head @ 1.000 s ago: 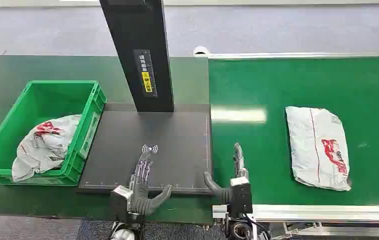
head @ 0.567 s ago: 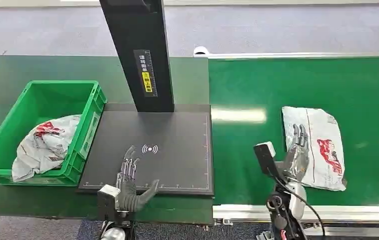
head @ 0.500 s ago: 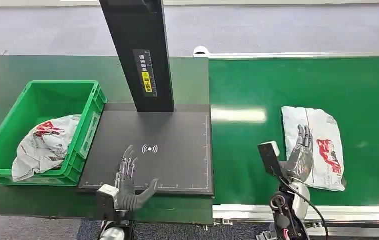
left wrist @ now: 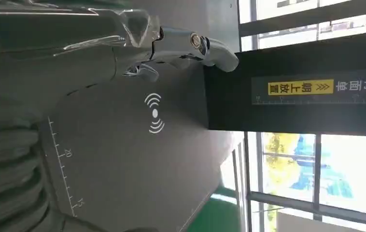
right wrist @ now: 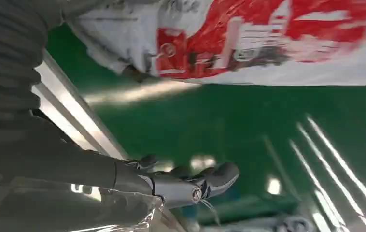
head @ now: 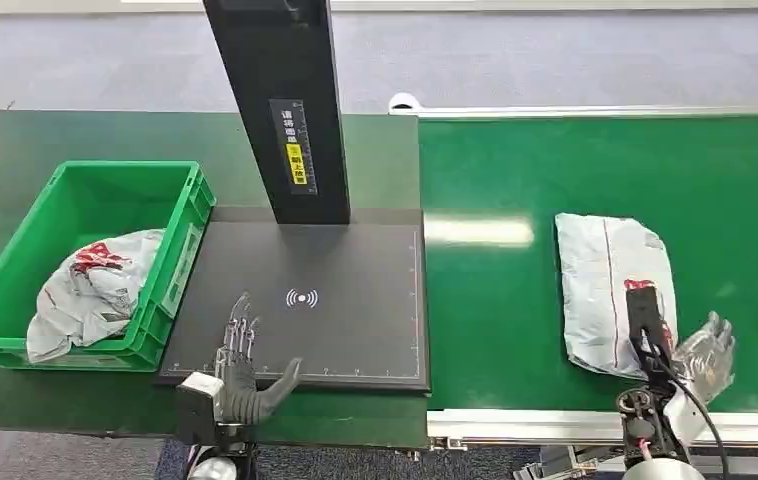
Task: Moved the parcel from conveyor to table for the left to box.
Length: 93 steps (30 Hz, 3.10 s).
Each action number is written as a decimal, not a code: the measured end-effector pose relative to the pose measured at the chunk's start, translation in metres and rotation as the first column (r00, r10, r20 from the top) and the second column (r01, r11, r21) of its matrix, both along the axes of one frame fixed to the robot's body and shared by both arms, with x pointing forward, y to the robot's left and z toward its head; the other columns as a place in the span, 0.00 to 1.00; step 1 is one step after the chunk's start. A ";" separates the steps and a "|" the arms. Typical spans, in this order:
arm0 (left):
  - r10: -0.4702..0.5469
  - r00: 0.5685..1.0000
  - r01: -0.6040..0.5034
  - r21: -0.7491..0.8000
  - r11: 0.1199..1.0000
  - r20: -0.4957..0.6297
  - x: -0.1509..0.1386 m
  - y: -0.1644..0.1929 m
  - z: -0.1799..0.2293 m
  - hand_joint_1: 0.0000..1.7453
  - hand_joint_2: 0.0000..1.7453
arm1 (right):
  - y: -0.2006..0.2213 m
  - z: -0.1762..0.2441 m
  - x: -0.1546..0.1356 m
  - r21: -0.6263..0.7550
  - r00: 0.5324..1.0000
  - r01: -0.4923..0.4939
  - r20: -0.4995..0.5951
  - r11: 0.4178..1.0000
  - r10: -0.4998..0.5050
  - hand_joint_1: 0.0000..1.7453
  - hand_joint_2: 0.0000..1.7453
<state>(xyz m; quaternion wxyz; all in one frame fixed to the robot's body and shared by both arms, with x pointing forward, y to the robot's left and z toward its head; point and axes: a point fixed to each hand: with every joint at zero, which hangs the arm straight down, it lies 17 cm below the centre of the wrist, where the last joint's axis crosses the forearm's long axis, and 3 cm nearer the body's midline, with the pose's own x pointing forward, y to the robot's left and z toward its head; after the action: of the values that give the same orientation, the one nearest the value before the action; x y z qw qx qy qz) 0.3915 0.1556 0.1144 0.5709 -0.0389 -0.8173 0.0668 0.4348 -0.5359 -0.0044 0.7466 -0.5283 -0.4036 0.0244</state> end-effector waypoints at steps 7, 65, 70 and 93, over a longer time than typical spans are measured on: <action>0.006 1.000 -0.006 0.000 1.000 -0.006 -0.001 0.003 -0.002 0.00 1.00 | -0.006 -0.033 -0.021 0.066 0.991 0.066 -0.124 0.996 -0.058 0.00 1.00; 0.176 0.974 -0.195 0.126 0.973 0.144 0.019 0.040 0.052 0.00 1.00 | 0.567 0.210 0.025 0.040 0.113 -0.990 0.809 0.139 0.576 1.00 1.00; 0.187 0.972 -0.206 0.130 0.970 0.144 0.019 0.043 0.052 0.00 1.00 | 0.600 0.186 0.006 0.070 0.088 -0.996 0.764 0.053 0.640 0.00 1.00; 0.194 0.971 -0.212 0.133 0.968 0.141 0.019 0.049 0.050 0.00 1.00 | 0.610 0.152 0.000 0.139 0.087 -0.990 0.730 -0.022 0.678 0.00 1.00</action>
<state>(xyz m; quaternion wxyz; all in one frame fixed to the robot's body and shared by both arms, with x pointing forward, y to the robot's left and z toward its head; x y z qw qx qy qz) 0.4102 0.2043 0.1640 0.5094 0.0833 -0.8543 0.0618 0.4348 0.0738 0.1473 0.5566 0.1496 -0.7839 0.2308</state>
